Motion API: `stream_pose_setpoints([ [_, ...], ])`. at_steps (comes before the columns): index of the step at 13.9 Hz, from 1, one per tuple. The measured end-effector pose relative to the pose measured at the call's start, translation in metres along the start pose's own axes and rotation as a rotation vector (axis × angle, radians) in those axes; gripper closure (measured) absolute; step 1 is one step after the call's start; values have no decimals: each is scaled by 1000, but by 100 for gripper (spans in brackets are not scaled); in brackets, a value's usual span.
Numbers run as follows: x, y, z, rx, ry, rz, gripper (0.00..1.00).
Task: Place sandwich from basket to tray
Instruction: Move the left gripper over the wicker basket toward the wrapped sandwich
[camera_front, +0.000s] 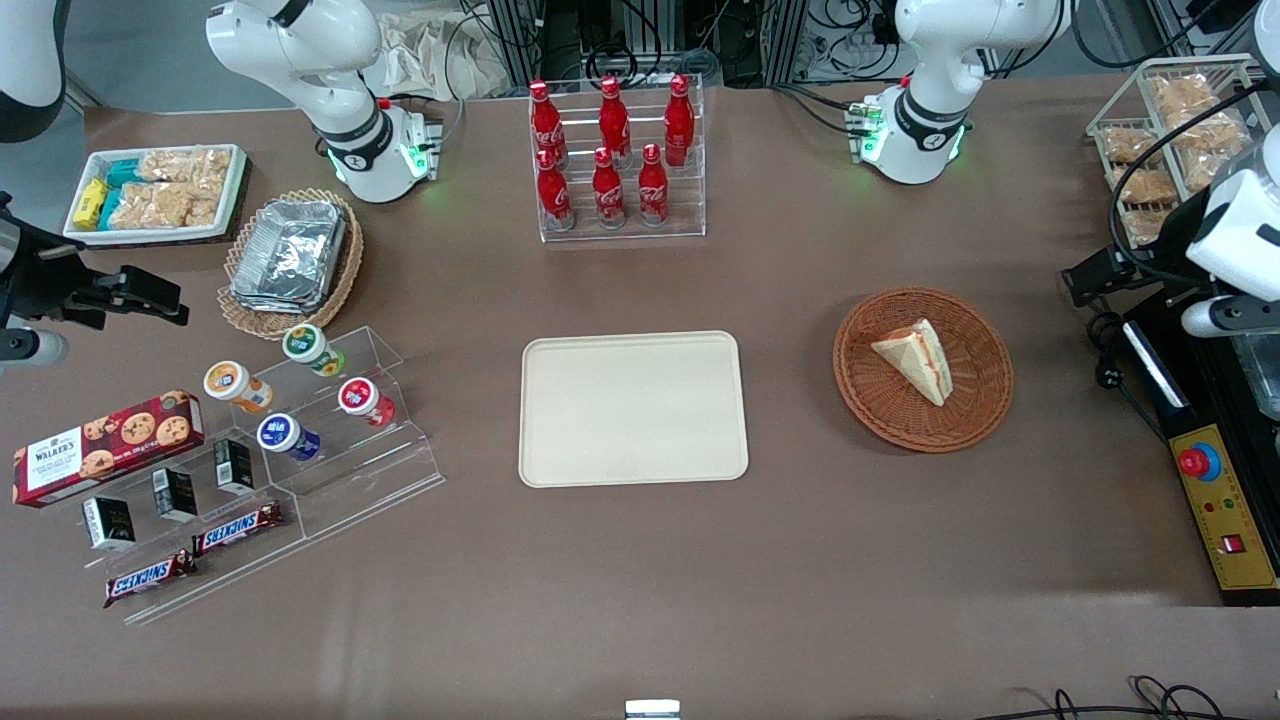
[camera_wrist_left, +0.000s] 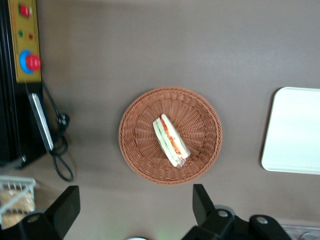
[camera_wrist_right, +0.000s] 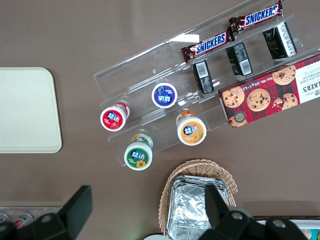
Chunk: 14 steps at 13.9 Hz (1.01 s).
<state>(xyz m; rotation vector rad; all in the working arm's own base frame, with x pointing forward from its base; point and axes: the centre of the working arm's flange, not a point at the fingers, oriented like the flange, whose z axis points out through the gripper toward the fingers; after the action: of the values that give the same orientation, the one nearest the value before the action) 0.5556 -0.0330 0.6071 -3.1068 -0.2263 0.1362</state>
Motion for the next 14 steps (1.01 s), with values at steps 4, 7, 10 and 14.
stream_pose_setpoints([
  [4,-2,5,48,15,-60,-93,0],
  [7,-16,16,107,2,3,-242,0],
  [10,-42,18,170,-7,31,-373,0],
  [14,-49,30,212,-6,25,-498,0],
])
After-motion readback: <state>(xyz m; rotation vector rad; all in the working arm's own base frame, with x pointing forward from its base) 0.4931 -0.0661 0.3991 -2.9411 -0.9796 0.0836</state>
